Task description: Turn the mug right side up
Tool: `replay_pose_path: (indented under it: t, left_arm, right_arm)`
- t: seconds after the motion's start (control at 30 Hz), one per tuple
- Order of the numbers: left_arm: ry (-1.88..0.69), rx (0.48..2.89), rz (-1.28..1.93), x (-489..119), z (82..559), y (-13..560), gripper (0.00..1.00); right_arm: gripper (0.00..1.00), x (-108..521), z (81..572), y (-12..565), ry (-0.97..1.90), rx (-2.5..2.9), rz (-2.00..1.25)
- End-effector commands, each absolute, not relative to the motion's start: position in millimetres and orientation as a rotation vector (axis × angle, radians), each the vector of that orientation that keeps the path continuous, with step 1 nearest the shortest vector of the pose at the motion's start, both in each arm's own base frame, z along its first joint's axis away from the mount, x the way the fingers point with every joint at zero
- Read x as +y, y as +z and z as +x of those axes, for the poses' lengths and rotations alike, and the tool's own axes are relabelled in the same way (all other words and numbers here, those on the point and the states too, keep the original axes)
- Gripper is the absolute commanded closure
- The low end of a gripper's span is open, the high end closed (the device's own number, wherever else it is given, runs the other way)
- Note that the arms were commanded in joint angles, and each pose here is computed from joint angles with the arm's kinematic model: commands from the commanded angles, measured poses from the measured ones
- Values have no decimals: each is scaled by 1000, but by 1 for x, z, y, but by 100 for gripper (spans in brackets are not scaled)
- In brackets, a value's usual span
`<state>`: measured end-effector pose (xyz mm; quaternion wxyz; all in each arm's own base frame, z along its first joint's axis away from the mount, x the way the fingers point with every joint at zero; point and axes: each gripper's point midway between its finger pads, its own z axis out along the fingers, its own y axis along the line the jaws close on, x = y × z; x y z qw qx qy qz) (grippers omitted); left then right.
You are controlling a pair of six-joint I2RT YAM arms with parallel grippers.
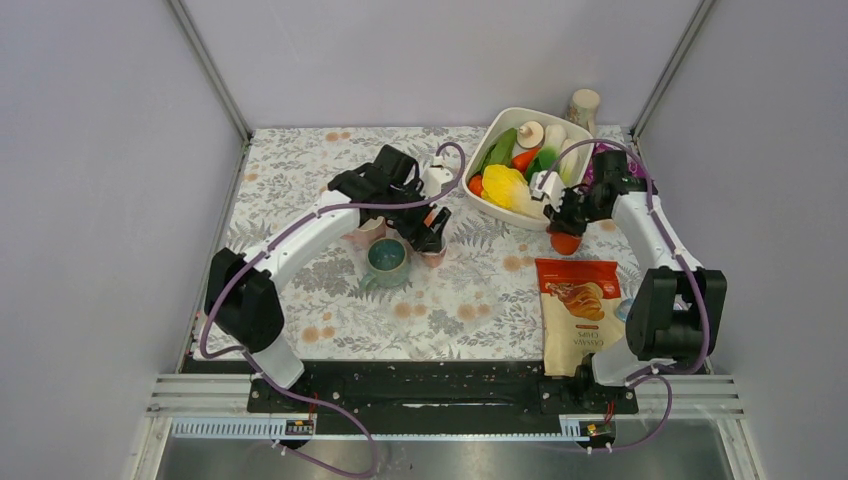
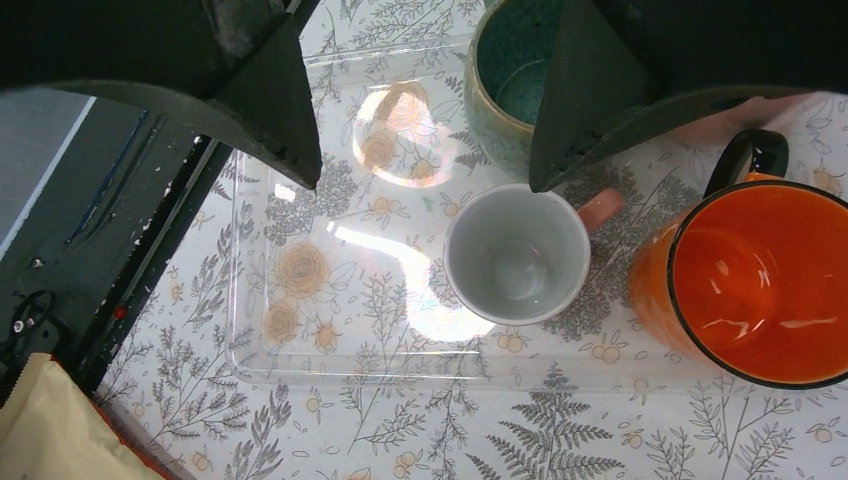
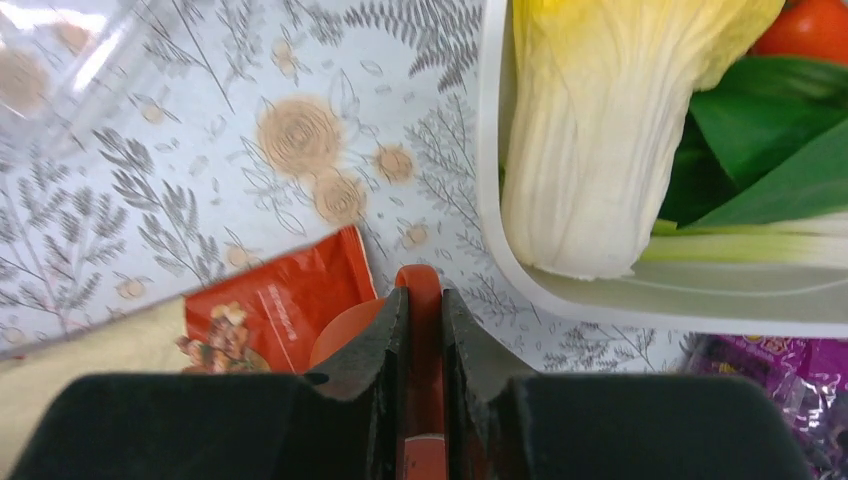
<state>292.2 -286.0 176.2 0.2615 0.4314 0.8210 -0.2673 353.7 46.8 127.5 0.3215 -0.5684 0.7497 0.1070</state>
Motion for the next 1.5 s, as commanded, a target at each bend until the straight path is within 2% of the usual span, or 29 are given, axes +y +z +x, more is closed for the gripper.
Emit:
replay_pose_path:
  t: [0.0, 0.23, 0.4, 0.53, 0.73, 0.87, 1.13, 1.47]
  left_arm:
    - [-817, 2155, 1153, -302, 296, 196, 21]
    - [-891, 2191, 1145, -310, 294, 188, 22]
    - [-922, 2159, 1147, -315, 295, 199, 23]
    - [-1001, 2098, 1109, -317, 296, 224, 24]
    - [-1051, 1960, 1026, -313, 301, 277, 26]
    - [-1098, 1870, 1012, -316, 294, 307, 20]
    - [-1218, 1756, 1089, -325, 265, 339, 14]
    - [-1289, 1685, 1108, -333, 248, 362, 22]
  right_arm:
    - [100, 87, 355, 172, 342, 1850, -1411]
    - [100, 138, 355, 211, 485, 1678, -1251]
    - [100, 176, 354, 267, 658, 1549, -1034]
    - [100, 194, 343, 311, 793, 1421, -905]
    - [100, 216, 301, 358, 967, 1234, -904]
    - [100, 225, 277, 381, 1056, 1135, -915]
    - [100, 241, 252, 402, 1108, 1082, -942]
    - [100, 258, 234, 421, 1207, 1000, -935]
